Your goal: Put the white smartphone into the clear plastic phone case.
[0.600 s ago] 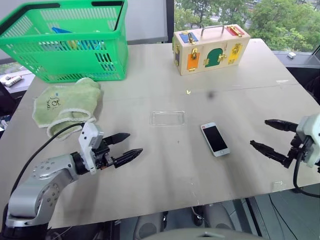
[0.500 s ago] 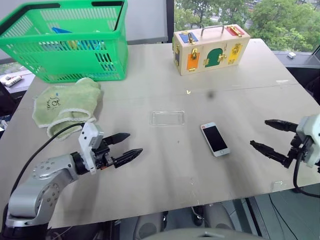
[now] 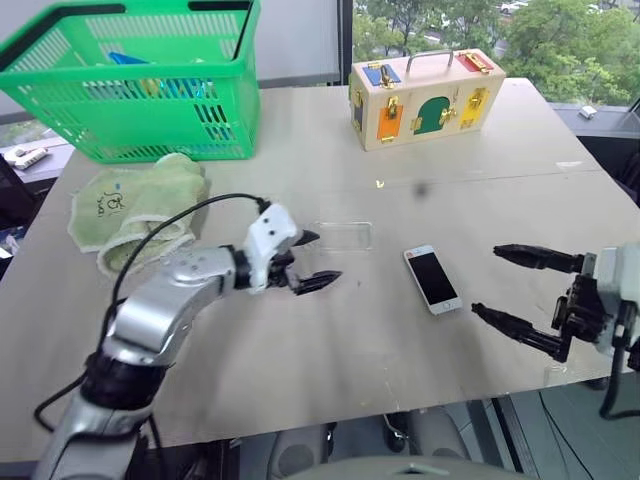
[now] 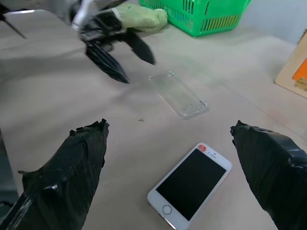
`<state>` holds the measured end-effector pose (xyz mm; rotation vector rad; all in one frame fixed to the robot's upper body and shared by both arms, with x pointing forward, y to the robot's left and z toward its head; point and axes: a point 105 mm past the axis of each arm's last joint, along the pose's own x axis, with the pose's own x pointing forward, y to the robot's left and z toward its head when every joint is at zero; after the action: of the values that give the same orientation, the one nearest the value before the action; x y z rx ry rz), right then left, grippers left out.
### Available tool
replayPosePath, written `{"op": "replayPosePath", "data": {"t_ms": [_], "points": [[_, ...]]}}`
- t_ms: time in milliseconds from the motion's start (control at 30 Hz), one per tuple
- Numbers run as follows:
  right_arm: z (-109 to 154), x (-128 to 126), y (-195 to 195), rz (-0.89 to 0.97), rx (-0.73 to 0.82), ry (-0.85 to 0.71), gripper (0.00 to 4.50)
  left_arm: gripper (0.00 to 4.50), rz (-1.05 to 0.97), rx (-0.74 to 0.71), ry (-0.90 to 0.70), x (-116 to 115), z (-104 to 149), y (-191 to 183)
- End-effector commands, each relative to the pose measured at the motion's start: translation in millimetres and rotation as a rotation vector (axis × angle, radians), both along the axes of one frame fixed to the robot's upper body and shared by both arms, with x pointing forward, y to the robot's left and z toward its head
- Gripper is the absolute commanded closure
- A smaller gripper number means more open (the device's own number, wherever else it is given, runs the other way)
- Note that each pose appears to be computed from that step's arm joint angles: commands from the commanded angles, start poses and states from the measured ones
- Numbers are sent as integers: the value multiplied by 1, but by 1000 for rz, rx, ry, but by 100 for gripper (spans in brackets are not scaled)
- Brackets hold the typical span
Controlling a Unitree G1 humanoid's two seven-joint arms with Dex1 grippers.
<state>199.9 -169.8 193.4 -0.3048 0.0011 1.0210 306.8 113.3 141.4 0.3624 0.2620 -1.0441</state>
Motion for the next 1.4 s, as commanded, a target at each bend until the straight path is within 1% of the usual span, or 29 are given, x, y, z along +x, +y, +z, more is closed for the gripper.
{"op": "replayPosePath", "data": {"t_ms": [33,133,267,300,367,400,433,467,500,533,600,667,733,867,933,1000,1100,1167,1300,1400], "points": [[5,-5,4,-5,-16,-48,0,9,28,50,18,21,-10,0],[1,-8,4,-29,-25,-42,0,9,12,102,1,38,-19,-4],[-3,-8,4,-64,-44,-46,0,9,-7,167,-1,54,-33,-6],[-4,-8,4,-77,-41,-37,0,60,-11,176,2,58,-38,-7],[-6,-10,7,-85,-41,-21,0,128,-29,162,49,60,-42,-10],[-7,-11,8,-87,-42,-17,0,197,-43,176,51,61,-43,-10],[-7,-12,9,-87,-44,-15,0,223,-61,181,64,60,-44,-10],[-7,-13,10,-87,-44,-14,0,260,-73,185,69,60,-44,-10],[-8,-15,10,-86,-47,-11,0,324,-98,182,75,58,-42,-11],[-9,-16,10,-83,-52,-8,0,371,-129,175,87,54,-41,-12],[-11,-18,10,-77,-66,-3,0,442,-173,162,97,46,-39,-14],[-13,-19,10,-75,-77,1,0,442,-192,141,96,41,-37,-16],[-16,-19,10,-72,-85,9,0,442,-217,126,109,31,-34,-16],[-17,-20,10,-68,-92,14,0,442,-267,82,155,-2,-22,-18],[-18,-19,9,-73,-100,17,0,442,-288,95,164,-17,-25,-19],[-21,-17,8,-81,-110,21,0,442,-294,107,165,-25,-30,-21],[-25,-12,8,-104,-116,41,0,442,-289,124,152,-29,-40,-28],[-27,-10,8,-114,-127,51,0,442,-277,108,151,-26,-44,-35],[-30,-10,8,-129,-140,62,0,442,-260,98,128,-18,-48,-44],[-34,-9,7,-152,-155,75,0,442,-286,55,156,-19,-48,-48]]}}
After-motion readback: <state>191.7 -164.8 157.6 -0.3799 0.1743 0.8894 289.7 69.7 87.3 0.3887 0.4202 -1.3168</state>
